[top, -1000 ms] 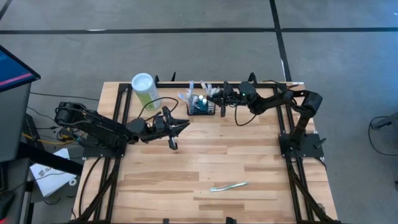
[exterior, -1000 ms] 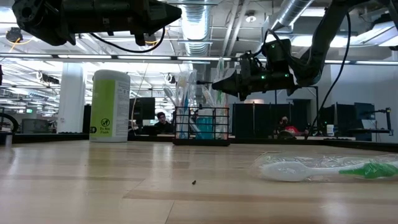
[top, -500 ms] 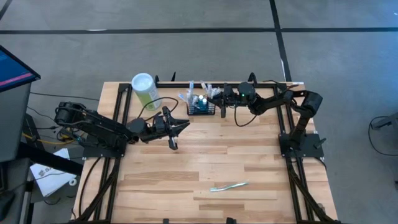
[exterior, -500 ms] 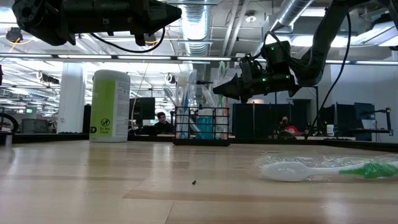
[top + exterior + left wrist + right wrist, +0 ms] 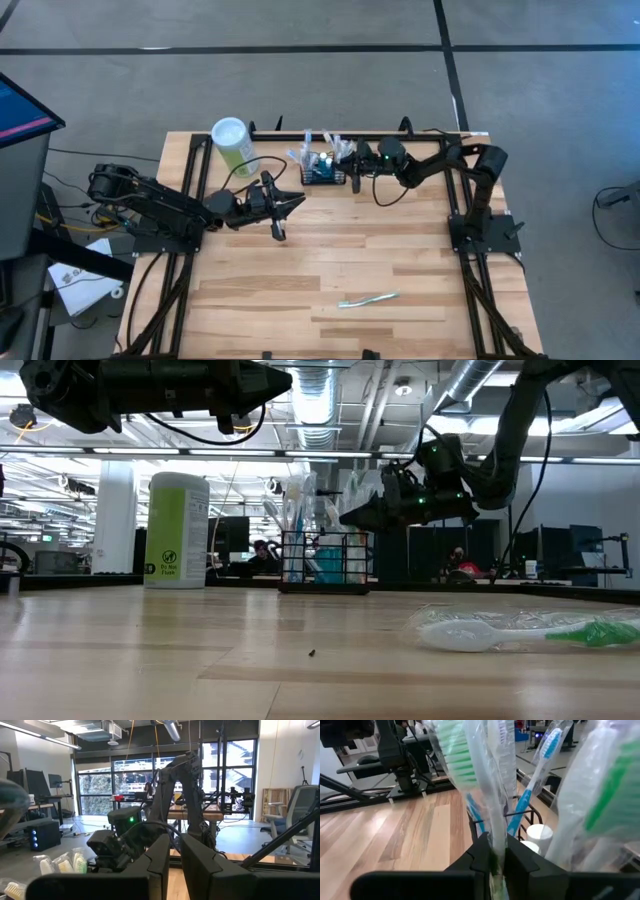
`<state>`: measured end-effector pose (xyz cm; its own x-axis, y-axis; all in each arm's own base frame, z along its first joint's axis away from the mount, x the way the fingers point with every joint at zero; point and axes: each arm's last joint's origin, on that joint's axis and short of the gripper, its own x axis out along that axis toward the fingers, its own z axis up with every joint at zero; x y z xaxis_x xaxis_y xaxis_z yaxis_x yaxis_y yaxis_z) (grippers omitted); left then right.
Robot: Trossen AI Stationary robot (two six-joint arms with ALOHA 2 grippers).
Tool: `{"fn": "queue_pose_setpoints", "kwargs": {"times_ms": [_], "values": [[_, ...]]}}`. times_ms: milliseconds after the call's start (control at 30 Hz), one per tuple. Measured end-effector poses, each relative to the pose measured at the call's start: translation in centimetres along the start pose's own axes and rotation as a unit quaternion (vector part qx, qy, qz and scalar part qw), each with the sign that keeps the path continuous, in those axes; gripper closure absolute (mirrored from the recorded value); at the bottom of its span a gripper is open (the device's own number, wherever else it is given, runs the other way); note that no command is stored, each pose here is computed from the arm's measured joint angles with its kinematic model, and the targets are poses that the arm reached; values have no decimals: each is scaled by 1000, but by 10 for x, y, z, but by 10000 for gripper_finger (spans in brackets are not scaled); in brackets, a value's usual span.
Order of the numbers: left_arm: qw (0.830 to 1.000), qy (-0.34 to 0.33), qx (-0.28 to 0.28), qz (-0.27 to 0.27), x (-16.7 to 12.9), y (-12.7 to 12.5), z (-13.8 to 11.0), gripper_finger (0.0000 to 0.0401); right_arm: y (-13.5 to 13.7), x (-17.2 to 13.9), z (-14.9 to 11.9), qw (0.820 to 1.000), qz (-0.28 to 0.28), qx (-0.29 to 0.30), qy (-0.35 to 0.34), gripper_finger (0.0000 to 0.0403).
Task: Pick & Place toothbrushing station
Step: Put the green toothbrush into the black wire organizer
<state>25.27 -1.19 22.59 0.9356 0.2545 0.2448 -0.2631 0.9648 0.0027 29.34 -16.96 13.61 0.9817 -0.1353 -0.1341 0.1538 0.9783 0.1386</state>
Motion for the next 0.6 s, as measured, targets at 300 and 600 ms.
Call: {"fn": "queue_pose_setpoints", "kwargs": {"times_ms": [300,600], "values": [[1000,1,0,0,0,0,0,362,0,1,-3,1000,1,3,5,385],[1000,1,0,0,0,0,0,362,6,3,-4,1000,14,3,10,339]]}}
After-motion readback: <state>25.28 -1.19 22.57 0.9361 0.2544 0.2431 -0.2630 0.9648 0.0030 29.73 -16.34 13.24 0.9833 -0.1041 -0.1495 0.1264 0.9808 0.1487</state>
